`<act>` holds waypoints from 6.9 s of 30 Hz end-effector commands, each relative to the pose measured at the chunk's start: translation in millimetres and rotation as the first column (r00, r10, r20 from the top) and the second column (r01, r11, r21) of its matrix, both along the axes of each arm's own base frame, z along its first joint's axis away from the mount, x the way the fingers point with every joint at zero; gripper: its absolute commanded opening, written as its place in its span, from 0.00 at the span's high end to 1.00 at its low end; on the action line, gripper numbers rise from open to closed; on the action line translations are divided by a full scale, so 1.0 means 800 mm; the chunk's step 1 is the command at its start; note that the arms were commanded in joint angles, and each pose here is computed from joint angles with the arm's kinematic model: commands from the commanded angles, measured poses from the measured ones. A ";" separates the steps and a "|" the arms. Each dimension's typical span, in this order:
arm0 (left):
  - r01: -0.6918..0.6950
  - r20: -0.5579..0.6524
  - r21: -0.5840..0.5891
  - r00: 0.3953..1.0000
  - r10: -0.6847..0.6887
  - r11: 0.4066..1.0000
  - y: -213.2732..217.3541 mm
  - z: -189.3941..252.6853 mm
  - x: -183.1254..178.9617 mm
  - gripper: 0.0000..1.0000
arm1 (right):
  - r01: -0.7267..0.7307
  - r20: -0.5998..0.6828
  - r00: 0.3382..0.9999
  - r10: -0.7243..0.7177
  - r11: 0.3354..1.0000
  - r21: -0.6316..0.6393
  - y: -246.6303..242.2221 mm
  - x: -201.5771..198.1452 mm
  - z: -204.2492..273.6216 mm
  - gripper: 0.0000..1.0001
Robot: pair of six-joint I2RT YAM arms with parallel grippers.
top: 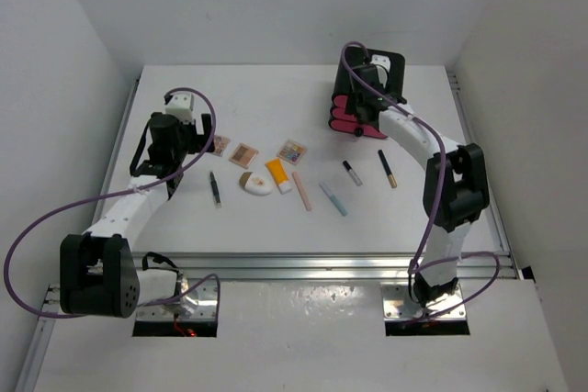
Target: Organize the makeup
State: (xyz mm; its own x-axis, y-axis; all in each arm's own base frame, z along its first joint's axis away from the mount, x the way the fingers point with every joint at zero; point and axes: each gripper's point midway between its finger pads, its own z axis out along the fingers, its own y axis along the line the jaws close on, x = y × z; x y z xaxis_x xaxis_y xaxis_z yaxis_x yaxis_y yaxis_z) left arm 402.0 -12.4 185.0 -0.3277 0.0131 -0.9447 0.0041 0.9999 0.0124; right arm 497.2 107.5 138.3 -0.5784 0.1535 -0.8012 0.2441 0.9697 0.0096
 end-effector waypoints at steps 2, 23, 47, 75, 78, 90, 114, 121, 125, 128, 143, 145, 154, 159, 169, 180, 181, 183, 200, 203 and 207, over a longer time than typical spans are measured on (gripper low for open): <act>0.030 0.012 -0.003 0.999 -0.030 1.000 -0.009 0.006 -0.002 0.00 | 0.035 0.068 0.997 -0.037 0.999 0.019 0.001 0.024 0.024 0.46; 0.122 -0.019 -0.109 0.992 -0.124 0.987 -0.039 0.011 -0.008 0.00 | -0.003 0.029 1.000 0.002 1.000 0.023 0.014 -0.037 0.022 1.00; 0.144 -0.114 -0.176 0.980 -0.165 0.974 -0.053 -0.031 -0.024 0.00 | -0.344 -0.079 0.936 0.342 0.939 -0.010 0.060 -0.161 0.003 0.23; 0.975 -0.530 0.221 0.087 -0.843 -0.038 -0.192 -0.115 -0.092 0.00 | -0.789 -0.274 0.489 0.828 0.554 0.267 0.116 -0.288 -0.037 0.05; 0.969 -0.563 0.220 0.030 -0.826 -0.114 -0.211 -0.127 -0.090 0.00 | -0.779 -0.271 0.501 0.822 0.564 0.273 0.110 -0.293 -0.044 0.05; 0.956 -0.675 0.164 -0.072 -0.734 -0.244 -0.204 -0.194 -0.057 0.00 | -0.738 -0.285 0.540 0.792 0.608 0.291 0.079 -0.320 -0.061 0.05; 0.962 -0.639 -0.040 -0.234 -0.733 -0.272 -0.188 -0.212 -0.104 0.48 | -0.699 -0.271 0.628 0.729 0.682 0.216 0.055 -0.321 -0.050 0.06; 0.972 -0.633 -0.075 -0.218 -0.743 -0.221 -0.198 -0.212 -0.110 0.11 | -0.683 -0.286 0.638 0.715 0.697 0.220 0.050 -0.327 -0.054 0.06; 0.974 -0.633 -0.083 -0.216 -0.743 -0.212 -0.203 -0.220 -0.109 0.11 | -0.677 -0.294 0.643 0.707 0.704 0.213 0.046 -0.329 -0.056 0.06; 0.973 -0.642 -0.108 -0.225 -0.733 -0.205 -0.208 -0.225 -0.116 0.15 | -0.672 -0.301 0.647 0.700 0.711 0.208 0.042 -0.332 -0.058 0.06; 0.988 -0.586 -0.120 -0.148 -0.796 -0.095 -0.212 -0.173 -0.115 0.63 | -0.619 -0.249 0.722 0.645 0.764 0.184 0.038 -0.321 -0.040 0.06; 0.993 -0.501 -0.116 -0.065 -0.863 -0.007 -0.225 -0.122 -0.095 0.63 | -0.560 -0.243 0.776 0.581 0.813 0.158 0.028 -0.312 -0.035 0.06; 0.793 -0.144 -0.245 0.540 -0.829 0.558 -0.320 0.097 0.035 0.66 | -0.074 -0.088 0.993 0.085 0.991 0.114 -0.048 -0.294 -0.003 0.06; 0.666 -0.053 -0.264 0.712 -0.700 0.698 -0.384 0.136 0.090 0.69 | -0.053 -0.034 0.998 0.056 0.993 0.104 -0.061 -0.295 -0.001 0.06; 0.529 0.049 -0.356 0.834 -0.550 0.770 -0.512 0.135 0.119 0.70 | 0.038 -0.087 0.996 -0.031 0.996 0.080 -0.082 -0.309 -0.003 0.06; 0.433 -0.013 -0.381 0.881 -0.473 0.817 -0.526 0.064 0.126 0.53 | 0.076 -0.077 0.995 -0.067 0.989 0.124 -0.086 -0.326 -0.012 0.06; 0.430 -0.022 -0.379 0.881 -0.473 0.819 -0.526 0.059 0.126 0.49 | 0.078 -0.077 0.995 -0.069 0.990 0.119 -0.088 -0.328 -0.013 0.06; 0.452 -0.023 -0.378 0.868 -0.496 0.808 -0.529 0.059 0.122 0.39 | 0.072 -0.078 0.995 -0.064 0.991 0.112 -0.089 -0.329 -0.014 0.05; 0.576 0.167 -0.239 0.818 -0.551 0.782 -0.504 0.212 0.112 0.02 | -0.318 -0.057 0.944 0.324 0.943 0.096 -0.021 -0.292 0.026 0.04; 0.527 0.266 -0.109 0.833 -0.486 0.843 -0.432 0.291 0.112 0.00 | -0.436 -0.060 0.896 0.440 0.897 0.071 0.010 -0.283 0.038 0.06; 0.394 0.188 0.054 0.898 -0.397 0.917 -0.317 0.273 0.125 0.00 | -0.603 -0.147 0.777 0.612 0.791 0.104 0.082 -0.268 0.020 0.07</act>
